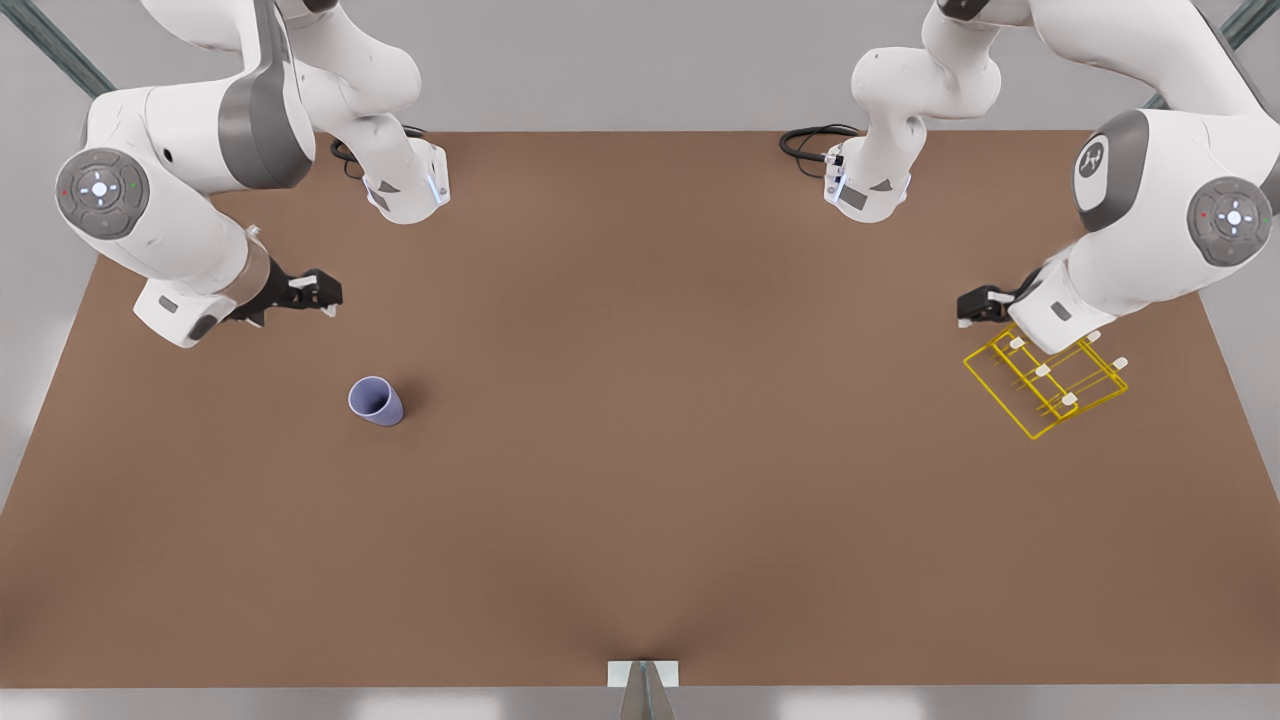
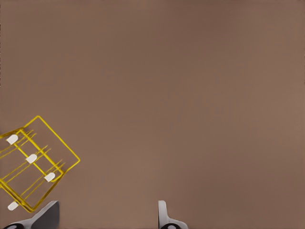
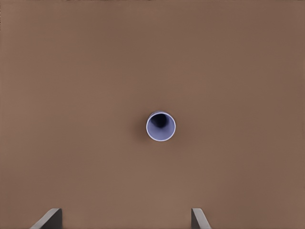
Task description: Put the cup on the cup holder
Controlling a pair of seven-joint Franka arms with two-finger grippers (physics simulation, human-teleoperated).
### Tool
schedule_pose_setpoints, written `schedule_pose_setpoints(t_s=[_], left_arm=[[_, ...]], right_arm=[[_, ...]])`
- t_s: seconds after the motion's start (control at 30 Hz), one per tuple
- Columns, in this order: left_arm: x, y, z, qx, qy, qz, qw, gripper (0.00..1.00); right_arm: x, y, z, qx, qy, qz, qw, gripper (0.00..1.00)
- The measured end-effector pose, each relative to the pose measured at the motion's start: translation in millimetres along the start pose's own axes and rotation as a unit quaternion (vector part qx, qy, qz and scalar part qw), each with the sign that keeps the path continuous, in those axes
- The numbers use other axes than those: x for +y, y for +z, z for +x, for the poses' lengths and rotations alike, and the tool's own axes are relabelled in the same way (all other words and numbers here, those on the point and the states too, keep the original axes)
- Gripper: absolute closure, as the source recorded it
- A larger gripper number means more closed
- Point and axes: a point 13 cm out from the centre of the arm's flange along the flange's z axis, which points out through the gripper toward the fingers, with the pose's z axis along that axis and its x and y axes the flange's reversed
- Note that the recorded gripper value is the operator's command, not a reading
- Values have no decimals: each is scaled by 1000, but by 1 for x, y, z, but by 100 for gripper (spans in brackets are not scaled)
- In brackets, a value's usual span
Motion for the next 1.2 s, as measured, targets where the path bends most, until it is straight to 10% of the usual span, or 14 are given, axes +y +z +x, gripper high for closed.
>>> schedule_pose_setpoints(t_s=[0.4, 1.2], left_arm=[[4, -5, -13, -28, 4, -2, 1000, 0], [12, 0, -17, -25, 5, -4, 1000, 0]], right_arm=[[59, 219, -35, 115, -33, 13, 993, 0], [6, 356, -37, -63, -11, 1, 998, 0]])
